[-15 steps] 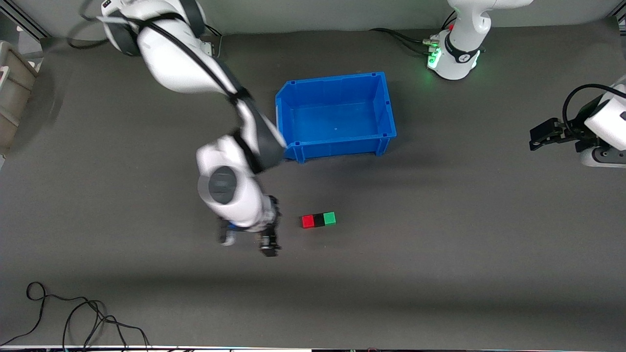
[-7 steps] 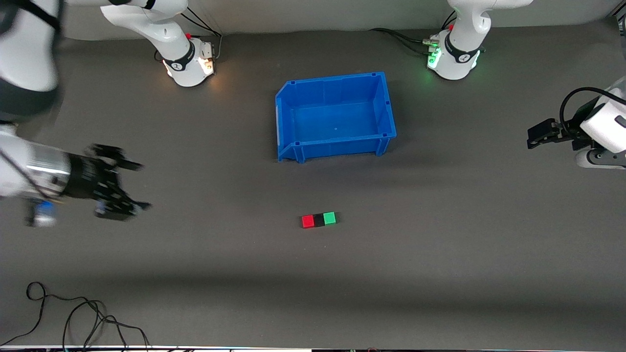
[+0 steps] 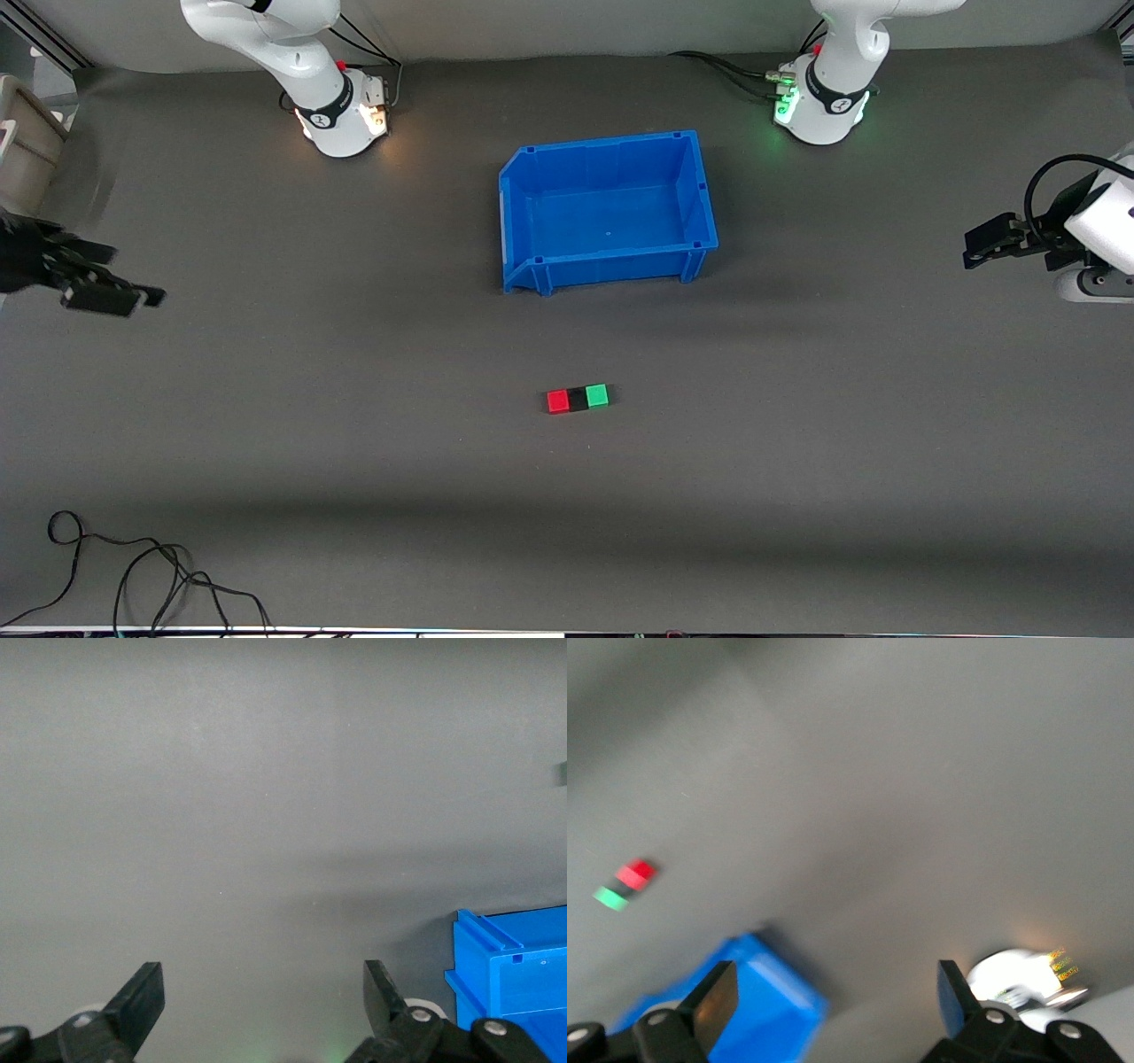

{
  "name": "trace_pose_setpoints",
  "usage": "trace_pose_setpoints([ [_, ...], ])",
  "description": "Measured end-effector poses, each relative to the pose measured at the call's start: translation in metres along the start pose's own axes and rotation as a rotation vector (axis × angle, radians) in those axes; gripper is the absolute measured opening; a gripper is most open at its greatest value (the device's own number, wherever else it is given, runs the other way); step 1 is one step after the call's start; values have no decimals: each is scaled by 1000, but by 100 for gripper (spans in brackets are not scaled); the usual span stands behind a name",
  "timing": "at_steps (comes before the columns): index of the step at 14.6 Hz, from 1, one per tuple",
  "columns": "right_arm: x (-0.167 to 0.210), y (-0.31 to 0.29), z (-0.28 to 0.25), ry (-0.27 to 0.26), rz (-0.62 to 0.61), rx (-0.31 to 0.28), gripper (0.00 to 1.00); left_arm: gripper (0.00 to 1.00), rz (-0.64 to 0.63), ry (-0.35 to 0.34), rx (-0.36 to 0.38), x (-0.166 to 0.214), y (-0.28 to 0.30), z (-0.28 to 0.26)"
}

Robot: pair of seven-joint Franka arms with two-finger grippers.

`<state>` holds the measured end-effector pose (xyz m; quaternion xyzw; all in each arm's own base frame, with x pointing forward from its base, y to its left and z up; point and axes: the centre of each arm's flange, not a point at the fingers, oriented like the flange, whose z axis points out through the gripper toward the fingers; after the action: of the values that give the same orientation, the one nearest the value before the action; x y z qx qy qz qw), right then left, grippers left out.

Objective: Attach green and red cubes to black cube

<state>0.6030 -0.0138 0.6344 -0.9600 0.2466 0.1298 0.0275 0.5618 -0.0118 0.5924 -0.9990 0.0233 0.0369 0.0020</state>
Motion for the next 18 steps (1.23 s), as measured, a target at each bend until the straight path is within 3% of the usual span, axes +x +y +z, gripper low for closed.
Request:
trace_pose_setpoints([
  [2, 6, 24, -4, 18, -146, -28, 98, 100, 8, -4, 0, 0, 4, 0],
  [5, 27, 59, -5, 76, -260, -15, 99, 100, 17, -9, 1, 0, 9, 3],
  [11, 40, 48, 21, 140, -307, -8, 99, 100, 20, -2, 1, 1, 11, 4],
  [18, 25, 50, 23, 142, -323, -15, 99, 100, 20, -2, 1, 1, 11, 4],
])
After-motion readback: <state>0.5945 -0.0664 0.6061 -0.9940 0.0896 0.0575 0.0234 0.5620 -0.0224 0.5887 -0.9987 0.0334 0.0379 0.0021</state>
